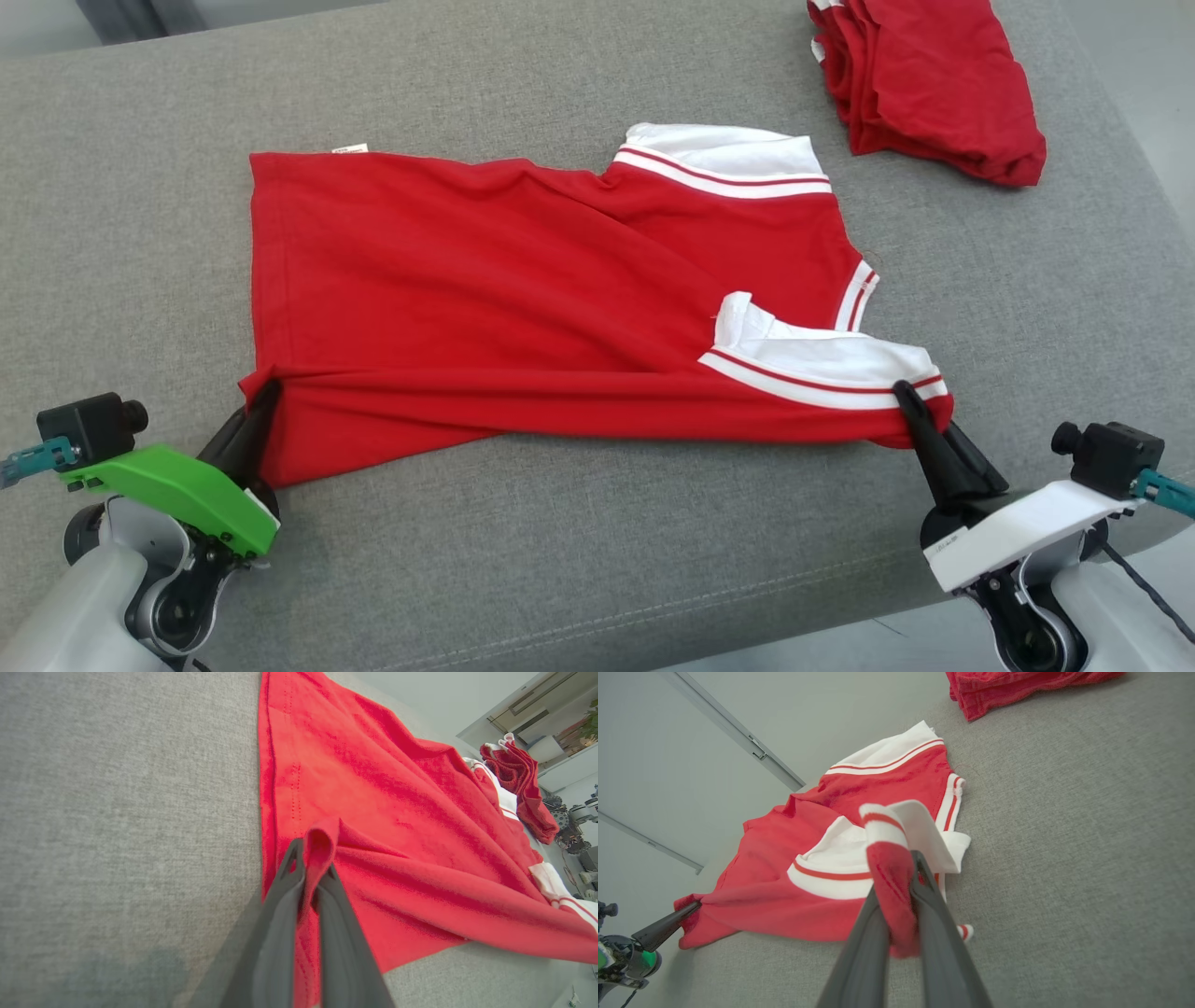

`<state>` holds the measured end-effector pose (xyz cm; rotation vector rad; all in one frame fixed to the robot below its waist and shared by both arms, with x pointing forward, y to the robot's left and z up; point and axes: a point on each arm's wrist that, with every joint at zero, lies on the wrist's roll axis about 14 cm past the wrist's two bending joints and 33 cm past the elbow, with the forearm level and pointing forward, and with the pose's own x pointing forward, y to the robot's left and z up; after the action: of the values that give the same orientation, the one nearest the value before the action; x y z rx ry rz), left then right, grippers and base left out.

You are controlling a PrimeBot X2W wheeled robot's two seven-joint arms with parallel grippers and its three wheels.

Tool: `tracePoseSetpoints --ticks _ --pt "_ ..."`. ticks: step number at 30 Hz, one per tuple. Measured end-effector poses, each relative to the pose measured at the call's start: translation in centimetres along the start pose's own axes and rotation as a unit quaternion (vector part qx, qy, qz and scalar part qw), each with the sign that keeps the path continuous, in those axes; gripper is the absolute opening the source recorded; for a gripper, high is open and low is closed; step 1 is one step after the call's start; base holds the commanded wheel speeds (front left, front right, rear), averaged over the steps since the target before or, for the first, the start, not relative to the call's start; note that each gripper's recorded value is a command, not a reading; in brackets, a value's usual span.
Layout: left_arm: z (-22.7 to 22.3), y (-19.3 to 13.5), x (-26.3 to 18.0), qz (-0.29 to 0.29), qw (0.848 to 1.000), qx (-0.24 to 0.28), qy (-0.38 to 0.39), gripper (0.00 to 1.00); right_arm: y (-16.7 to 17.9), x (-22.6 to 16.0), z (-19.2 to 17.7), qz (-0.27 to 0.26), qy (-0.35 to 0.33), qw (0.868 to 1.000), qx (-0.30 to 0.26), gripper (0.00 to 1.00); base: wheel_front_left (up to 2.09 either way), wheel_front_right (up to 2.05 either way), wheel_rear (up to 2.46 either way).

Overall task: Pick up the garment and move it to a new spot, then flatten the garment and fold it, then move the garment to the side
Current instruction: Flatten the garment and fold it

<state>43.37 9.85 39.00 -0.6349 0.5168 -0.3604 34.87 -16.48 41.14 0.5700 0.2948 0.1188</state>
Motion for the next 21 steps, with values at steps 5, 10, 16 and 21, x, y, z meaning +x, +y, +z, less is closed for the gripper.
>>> tracePoseSetpoints --ticks 5,10,16,21 --pt "0.1 0.1 0.7 0.005 1.0 0.001 0.001 0.57 -1.0 0.8 1.6 -0.015 -0.024 0.999 -0.015 0.48 0.0 0.0 0.0" --pt "0.0 0.7 0.9 0.013 1.0 0.018 0.005 1.0 -1.2 1.0 1.4 -0.022 -0.023 0.999 -0.022 1.0 0.0 0.0 0.0" --pt "1.3 0.9 0.8 0.017 0.999 0.016 -0.027 1.0 -1.9 1.2 1.6 -0.038 -0.033 0.999 -0.021 1.0 0.0 0.0 0.0" --pt "2.4 1.3 0.3 0.021 0.998 0.025 -0.047 1.0 -1.8 1.4 1.7 -0.044 -0.042 0.998 -0.01 1.0 0.0 0.0 0.0"
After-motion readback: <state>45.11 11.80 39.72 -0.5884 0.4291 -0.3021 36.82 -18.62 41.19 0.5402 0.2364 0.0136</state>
